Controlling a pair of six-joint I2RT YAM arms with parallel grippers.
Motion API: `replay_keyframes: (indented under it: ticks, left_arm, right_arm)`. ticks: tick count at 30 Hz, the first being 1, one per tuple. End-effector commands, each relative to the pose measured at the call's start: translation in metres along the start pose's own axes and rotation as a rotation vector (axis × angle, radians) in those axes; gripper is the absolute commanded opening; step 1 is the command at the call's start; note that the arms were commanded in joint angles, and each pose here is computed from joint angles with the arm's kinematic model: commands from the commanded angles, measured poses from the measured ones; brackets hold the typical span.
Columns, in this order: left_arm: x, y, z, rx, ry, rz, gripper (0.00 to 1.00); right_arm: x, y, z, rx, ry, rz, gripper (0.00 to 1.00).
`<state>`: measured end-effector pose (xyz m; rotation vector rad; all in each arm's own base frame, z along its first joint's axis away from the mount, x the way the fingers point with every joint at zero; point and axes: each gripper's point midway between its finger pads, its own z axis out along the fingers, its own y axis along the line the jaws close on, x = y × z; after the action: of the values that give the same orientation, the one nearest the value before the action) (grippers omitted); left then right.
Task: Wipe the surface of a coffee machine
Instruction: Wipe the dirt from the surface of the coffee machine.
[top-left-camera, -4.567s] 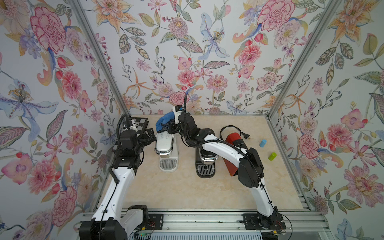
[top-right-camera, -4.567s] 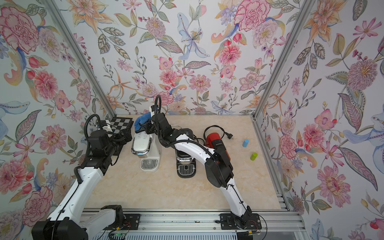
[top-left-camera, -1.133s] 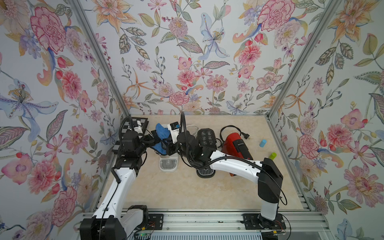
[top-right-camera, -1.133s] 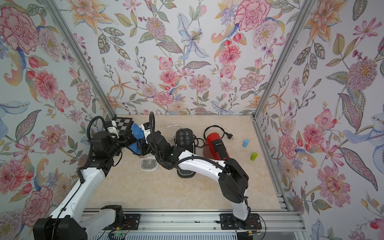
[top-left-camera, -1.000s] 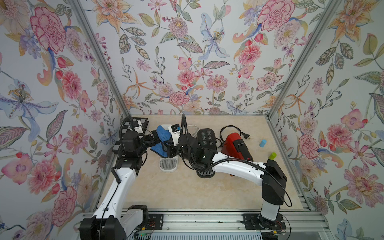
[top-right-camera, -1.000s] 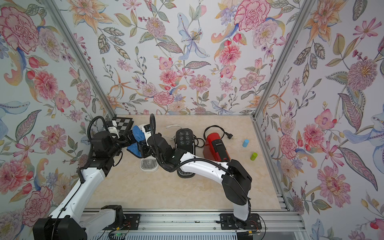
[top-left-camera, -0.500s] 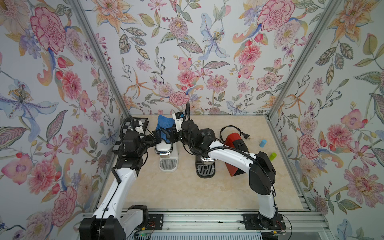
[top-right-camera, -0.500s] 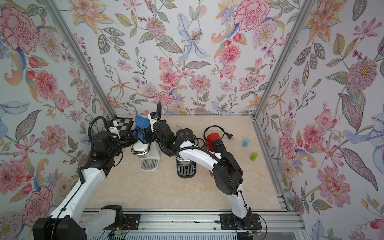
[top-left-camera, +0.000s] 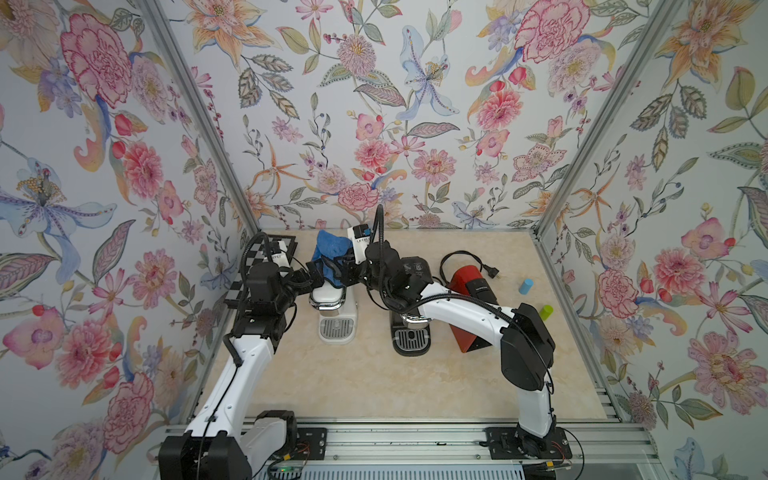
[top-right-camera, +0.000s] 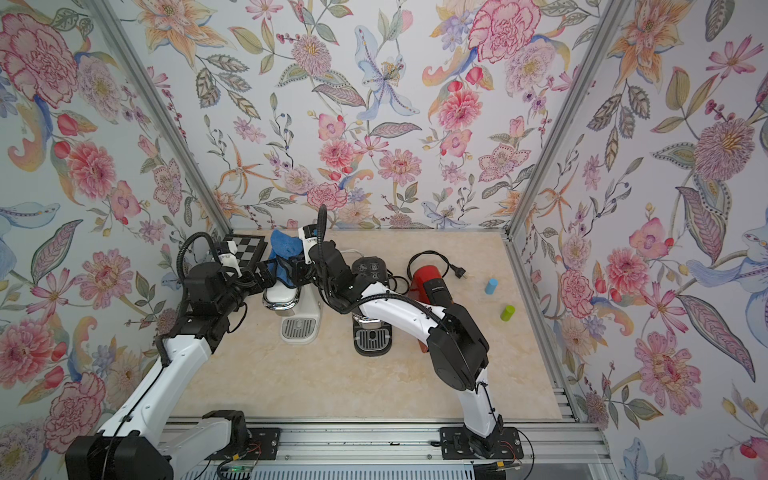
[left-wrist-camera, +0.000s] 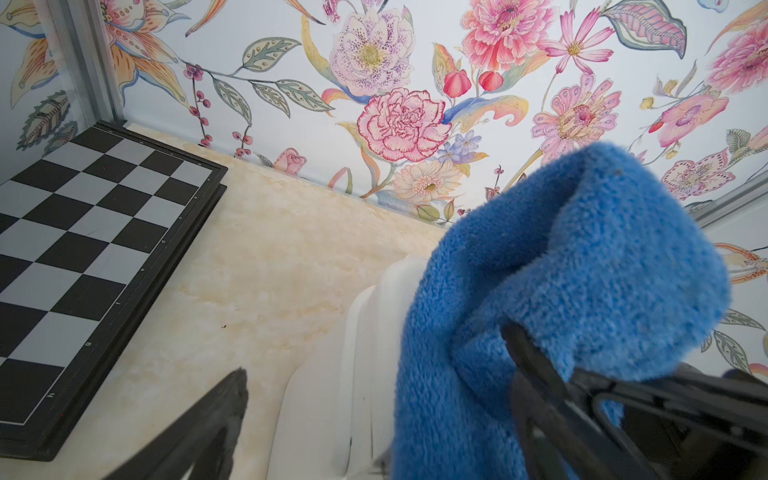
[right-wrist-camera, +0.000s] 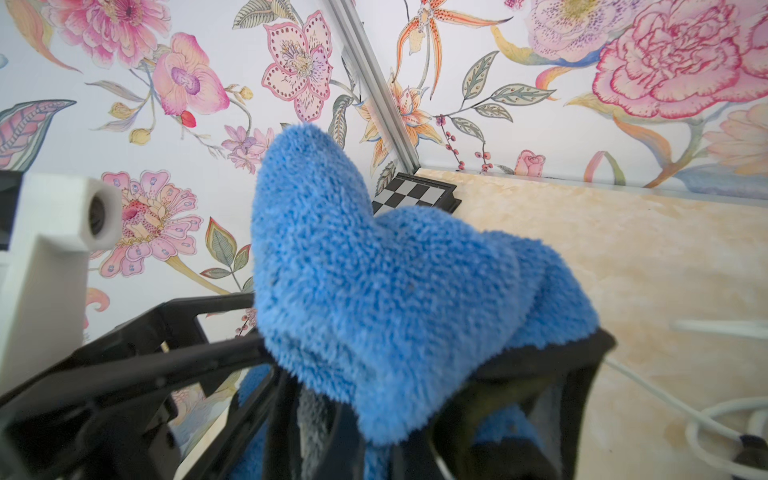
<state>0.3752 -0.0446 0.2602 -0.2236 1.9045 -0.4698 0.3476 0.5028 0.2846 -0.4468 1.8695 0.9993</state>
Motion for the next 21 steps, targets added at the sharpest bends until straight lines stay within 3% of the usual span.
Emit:
replay_keyframes:
  ticks: [1, 10, 21]
  left_arm:
    - [0.004, -0.007, 0.002, 0.027, 0.007, 0.016, 0.99]
    - [0.005, -0.01, 0.002, 0.031, 0.007, 0.027, 0.99]
    - [0.009, -0.011, 0.005, 0.033, 0.022, 0.037, 0.99]
  right_arm:
    - [-0.003, 0.027, -0.027, -0.037, -0.005, -0.017, 0.0]
    - [0.026, 0.047, -0.049, -0.058, 0.038, -0.043, 0.0]
    - [0.001, -0.004, -0.003, 0.015, 0.002, -0.005, 0.0]
